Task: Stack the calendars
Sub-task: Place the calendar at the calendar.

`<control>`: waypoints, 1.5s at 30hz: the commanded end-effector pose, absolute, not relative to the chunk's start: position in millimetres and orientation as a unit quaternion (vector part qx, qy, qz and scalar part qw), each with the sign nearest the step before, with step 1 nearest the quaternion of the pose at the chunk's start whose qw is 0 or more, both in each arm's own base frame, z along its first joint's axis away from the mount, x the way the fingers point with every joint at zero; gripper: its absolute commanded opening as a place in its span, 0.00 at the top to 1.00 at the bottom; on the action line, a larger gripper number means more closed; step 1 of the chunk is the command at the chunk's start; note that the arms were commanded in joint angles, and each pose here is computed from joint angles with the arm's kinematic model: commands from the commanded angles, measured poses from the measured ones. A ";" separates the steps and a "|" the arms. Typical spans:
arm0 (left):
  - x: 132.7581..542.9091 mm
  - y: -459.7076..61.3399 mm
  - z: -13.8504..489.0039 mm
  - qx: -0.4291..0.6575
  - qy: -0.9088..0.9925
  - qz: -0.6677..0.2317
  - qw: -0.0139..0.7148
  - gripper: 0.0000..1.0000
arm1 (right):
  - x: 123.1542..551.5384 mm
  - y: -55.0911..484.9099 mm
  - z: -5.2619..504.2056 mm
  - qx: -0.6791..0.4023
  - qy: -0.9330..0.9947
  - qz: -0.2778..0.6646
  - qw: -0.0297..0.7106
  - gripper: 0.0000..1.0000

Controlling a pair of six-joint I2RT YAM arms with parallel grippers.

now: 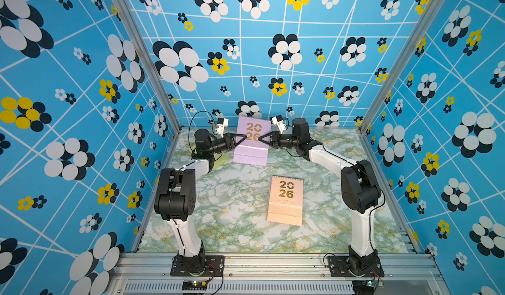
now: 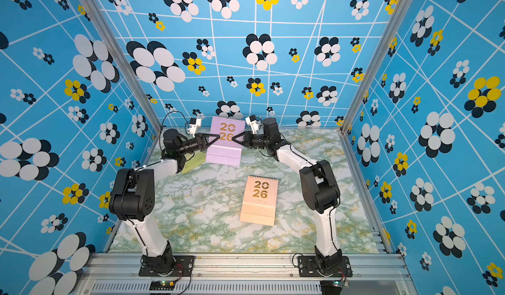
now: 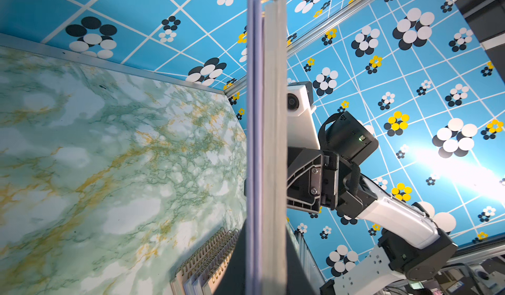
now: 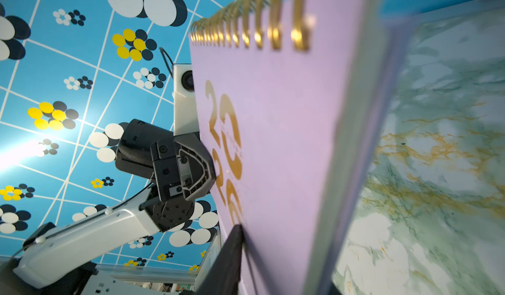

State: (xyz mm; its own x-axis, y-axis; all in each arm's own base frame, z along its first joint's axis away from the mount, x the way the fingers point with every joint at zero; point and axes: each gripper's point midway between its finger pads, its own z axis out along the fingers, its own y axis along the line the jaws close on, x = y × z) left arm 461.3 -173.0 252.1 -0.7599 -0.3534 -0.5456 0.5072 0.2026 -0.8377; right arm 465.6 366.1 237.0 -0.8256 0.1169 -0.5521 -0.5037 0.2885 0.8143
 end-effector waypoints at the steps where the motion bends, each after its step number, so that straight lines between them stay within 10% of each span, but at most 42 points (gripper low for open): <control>1: 441.9 -188.3 278.1 0.120 0.671 -0.641 0.353 1.00 | 465.9 379.6 235.2 -0.134 0.753 0.586 0.268 0.81; 10: 440.5 -191.5 277.1 0.127 0.678 -0.634 0.349 0.93 | 459.7 378.7 245.5 -0.134 0.755 0.580 0.275 1.00; 20: 442.2 -187.4 268.6 0.123 0.707 -0.595 0.362 0.15 | 450.4 292.0 267.8 -0.075 0.806 0.481 0.337 1.00; 45: 423.4 -226.9 226.3 0.158 0.811 -0.435 0.357 0.05 | 294.0 222.8 182.3 0.029 0.852 0.497 0.163 1.00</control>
